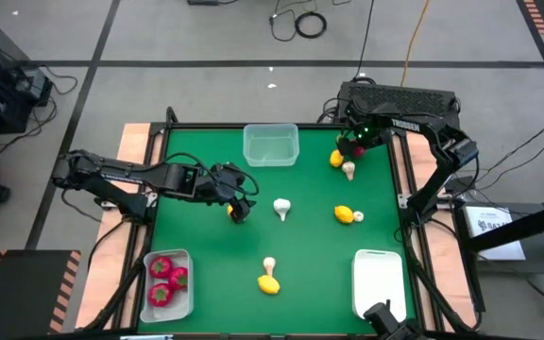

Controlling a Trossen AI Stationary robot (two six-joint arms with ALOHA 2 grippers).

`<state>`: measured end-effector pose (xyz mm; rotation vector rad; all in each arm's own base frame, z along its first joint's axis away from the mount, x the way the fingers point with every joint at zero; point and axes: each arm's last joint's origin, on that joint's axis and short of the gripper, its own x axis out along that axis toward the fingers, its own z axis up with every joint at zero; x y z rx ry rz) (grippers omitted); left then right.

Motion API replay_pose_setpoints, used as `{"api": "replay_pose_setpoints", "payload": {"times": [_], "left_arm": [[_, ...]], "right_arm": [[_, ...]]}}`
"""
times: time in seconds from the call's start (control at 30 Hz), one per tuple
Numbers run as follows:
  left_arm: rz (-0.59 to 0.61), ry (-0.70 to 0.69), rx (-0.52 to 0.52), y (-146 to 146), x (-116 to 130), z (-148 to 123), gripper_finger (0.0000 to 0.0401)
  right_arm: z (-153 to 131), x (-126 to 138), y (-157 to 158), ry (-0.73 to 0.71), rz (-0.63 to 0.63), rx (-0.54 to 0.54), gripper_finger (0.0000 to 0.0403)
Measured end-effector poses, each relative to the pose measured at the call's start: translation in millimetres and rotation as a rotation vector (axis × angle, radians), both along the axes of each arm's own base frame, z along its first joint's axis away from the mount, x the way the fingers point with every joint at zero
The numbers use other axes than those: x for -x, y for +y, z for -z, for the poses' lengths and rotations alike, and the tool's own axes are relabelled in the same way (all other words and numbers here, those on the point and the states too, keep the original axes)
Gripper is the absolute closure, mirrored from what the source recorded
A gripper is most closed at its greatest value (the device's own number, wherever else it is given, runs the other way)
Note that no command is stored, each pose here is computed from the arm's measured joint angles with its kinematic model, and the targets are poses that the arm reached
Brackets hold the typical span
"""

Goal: Sort produce into baskets
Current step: Put the tomato into the gray bin

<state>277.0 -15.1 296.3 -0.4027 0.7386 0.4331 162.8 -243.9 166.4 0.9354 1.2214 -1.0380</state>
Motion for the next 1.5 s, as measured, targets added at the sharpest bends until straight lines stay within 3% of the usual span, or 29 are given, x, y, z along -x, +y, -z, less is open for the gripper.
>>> {"api": "replay_pose_setpoints", "payload": {"times": [0.23, 0.43, 0.6, 0.8, 0.97, 1.13, 1.3, 1.5], "left_arm": [[0.03, 0.02, 0.033, -1, 3, 0, 0.0017], [0.04, 0.099, 0.043, -2, 24, -5, 0.0017], [0.059, 0.236, 0.056, -11, 56, -9, 0.0017], [0.075, 0.324, 0.085, -31, 88, -14, 0.0017], [0.091, 0.38, 0.093, -50, 106, -14, 0.0017], [0.154, 0.418, 0.089, -73, 119, -1, 0.0017], [0.178, 0.465, 0.074, -88, 134, 9, 0.0017], [0.189, 0.468, 0.073, -100, 147, 12, 0.0017]], "right_arm": [[-29, 5, 9, -0.047, -0.031, 0.066, 0.009], [-83, -1, 33, -0.323, -0.102, 0.136, 0.0089], [-115, -29, 76, -0.57, -0.264, 0.14, 0.0089], [-133, -85, 147, -0.784, -0.5, 0.135, 0.0089], [-130, -137, 219, -0.965, -0.724, 0.139, 0.0089], [-108, -183, 289, -1.143, -0.893, 0.236, 0.0089], [-75, -223, 343, -1.305, -0.963, 0.289, 0.0089], [-49, -282, 389, -1.326, -1.033, 0.345, 0.0089]]}}
